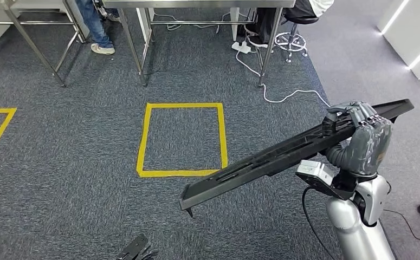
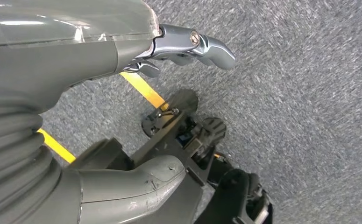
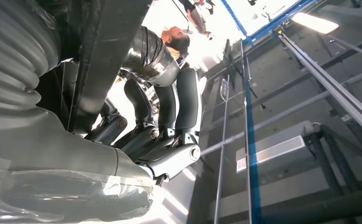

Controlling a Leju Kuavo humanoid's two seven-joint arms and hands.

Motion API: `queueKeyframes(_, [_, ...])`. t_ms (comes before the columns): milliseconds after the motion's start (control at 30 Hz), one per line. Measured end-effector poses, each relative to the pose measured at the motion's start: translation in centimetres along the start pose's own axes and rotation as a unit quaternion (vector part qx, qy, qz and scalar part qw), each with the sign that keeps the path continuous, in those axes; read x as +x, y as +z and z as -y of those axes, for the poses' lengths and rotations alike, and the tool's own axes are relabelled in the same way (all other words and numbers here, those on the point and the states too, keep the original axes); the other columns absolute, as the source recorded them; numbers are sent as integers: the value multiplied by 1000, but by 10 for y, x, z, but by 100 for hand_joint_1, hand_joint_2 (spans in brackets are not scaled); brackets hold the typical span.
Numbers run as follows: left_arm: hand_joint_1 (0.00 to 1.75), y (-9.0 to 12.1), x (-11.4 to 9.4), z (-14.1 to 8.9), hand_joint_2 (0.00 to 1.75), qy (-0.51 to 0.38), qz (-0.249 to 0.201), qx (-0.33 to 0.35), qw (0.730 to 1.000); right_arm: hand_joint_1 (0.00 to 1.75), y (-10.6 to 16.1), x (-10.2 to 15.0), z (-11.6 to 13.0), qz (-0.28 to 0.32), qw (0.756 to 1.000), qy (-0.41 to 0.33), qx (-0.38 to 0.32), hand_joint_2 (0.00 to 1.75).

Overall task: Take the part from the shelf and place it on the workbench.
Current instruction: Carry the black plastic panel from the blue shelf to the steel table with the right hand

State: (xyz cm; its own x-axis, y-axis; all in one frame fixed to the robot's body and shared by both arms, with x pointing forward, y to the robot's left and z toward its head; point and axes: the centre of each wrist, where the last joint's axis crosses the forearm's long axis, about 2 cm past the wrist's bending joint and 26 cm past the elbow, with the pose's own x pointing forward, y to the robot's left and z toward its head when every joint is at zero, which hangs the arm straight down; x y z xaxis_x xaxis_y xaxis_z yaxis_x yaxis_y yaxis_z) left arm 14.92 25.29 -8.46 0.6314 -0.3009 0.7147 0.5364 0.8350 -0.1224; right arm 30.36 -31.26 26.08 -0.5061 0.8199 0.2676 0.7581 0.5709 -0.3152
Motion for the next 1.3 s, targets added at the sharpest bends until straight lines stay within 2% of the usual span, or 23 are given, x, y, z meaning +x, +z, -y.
queueKeyframes(600, [0, -1, 3, -1, 175, -6, 20, -13, 1000, 175, 0, 0, 0, 0, 1000, 0, 0, 175])
queueKeyframes(1300, [0, -2, 3, 0, 175, -12, 10, 6, 1000, 175, 2, 0, 1, 7, 1000, 8, 4, 175])
